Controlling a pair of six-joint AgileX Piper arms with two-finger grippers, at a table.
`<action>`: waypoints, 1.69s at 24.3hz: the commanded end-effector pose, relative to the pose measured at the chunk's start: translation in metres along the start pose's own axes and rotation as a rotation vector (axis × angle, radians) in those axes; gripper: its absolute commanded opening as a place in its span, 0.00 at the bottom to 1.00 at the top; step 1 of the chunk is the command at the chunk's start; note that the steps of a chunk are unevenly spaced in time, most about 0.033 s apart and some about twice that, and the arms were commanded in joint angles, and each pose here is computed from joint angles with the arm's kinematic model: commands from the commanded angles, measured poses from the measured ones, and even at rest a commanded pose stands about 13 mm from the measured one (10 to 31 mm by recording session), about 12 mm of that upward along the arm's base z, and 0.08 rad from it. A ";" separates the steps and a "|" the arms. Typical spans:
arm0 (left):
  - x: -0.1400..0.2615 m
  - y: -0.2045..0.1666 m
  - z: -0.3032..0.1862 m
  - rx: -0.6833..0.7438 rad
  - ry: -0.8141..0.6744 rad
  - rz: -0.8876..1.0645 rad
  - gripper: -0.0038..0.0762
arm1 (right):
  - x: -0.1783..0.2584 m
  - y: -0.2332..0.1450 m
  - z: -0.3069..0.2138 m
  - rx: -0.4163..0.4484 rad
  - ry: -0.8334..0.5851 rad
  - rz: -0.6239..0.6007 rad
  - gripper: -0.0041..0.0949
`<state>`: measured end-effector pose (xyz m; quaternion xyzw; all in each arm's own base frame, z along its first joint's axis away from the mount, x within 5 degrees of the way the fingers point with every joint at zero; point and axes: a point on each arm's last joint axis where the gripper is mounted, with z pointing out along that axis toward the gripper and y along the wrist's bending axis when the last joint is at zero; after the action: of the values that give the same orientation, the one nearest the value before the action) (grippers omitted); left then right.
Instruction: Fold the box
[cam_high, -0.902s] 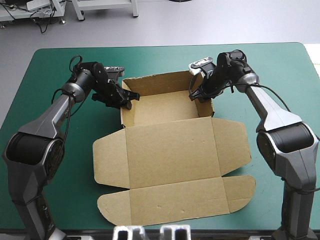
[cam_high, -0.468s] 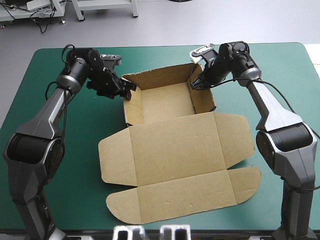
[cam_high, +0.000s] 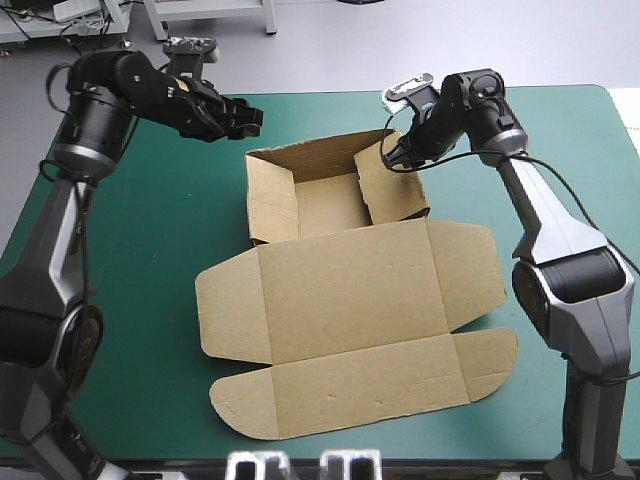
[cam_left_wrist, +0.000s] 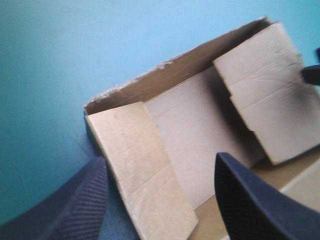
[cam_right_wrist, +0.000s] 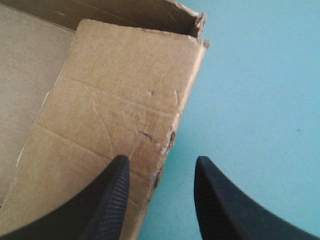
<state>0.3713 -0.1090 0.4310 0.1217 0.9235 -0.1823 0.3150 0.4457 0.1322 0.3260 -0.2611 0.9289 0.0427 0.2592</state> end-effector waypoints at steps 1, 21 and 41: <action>0.008 -0.033 -0.086 0.090 -0.146 0.082 0.56 | -0.007 -0.001 -0.039 0.020 -0.087 -0.001 0.45; 0.253 -0.049 -0.209 0.023 -0.224 0.239 0.48 | 0.003 0.003 0.020 -0.089 0.066 0.030 0.02; 0.291 -0.036 -0.206 -0.090 -0.232 0.259 0.48 | 0.109 -0.213 -0.136 0.357 -0.098 0.551 0.02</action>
<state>0.0248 -0.0243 0.4074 0.2008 0.8584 -0.1089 0.4593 0.4368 -0.1140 0.3661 0.0255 0.9565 -0.0407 0.2878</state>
